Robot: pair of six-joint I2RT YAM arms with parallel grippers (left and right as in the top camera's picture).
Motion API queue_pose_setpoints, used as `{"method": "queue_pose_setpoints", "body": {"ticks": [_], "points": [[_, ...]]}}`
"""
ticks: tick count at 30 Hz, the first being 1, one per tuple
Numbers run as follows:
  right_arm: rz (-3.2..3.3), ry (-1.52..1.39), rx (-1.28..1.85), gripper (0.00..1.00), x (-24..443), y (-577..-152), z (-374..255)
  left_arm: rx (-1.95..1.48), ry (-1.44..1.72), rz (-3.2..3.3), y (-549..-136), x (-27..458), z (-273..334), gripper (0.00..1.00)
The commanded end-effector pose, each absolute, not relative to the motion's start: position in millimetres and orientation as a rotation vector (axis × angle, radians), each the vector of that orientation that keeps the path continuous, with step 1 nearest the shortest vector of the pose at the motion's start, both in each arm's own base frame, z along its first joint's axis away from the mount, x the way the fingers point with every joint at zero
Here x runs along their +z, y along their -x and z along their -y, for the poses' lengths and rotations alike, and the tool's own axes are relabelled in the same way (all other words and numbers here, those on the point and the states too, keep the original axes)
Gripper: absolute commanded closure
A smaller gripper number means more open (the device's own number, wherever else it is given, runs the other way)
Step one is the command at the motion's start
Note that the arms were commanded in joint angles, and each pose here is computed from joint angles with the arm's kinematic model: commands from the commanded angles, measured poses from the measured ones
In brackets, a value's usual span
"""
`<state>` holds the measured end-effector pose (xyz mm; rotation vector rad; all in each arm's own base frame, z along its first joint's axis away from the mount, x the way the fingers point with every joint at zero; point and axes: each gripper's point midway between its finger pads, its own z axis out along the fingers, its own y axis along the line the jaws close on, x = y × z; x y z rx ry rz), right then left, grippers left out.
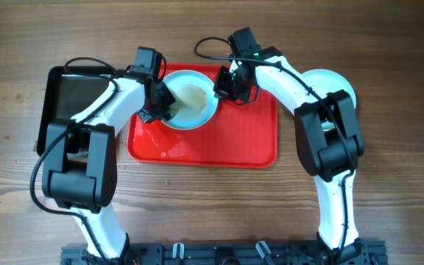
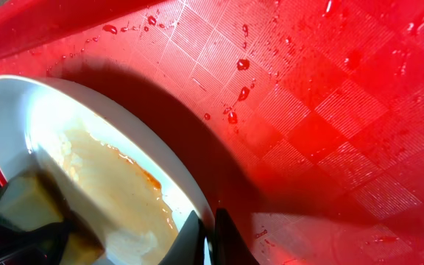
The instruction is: Clean dirty plates on tray and stack at the side
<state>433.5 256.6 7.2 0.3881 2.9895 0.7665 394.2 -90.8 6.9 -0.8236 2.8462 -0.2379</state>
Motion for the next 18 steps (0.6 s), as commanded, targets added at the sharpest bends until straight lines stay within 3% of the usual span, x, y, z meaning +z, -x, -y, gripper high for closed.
{"method": "queue_pose_setpoints", "body": {"ticks": [1,4,9,18], "points": [[-3.014,-0.509,0.516,0.96,-28,-436,-218,-0.041,0.877,-2.84,-384,-8,63,0.96],[-3.017,-0.462,0.514,0.96,-28,-435,-220,-0.141,0.662,-2.898,-388,-7,79,0.96],[-3.018,-0.437,0.519,0.96,-28,-433,-226,-0.74,0.03,-2.977,-368,10,164,0.96],[-3.026,-0.364,0.527,0.96,-27,-424,-246,-0.85,-0.107,-2.826,-390,24,193,0.96]]}}
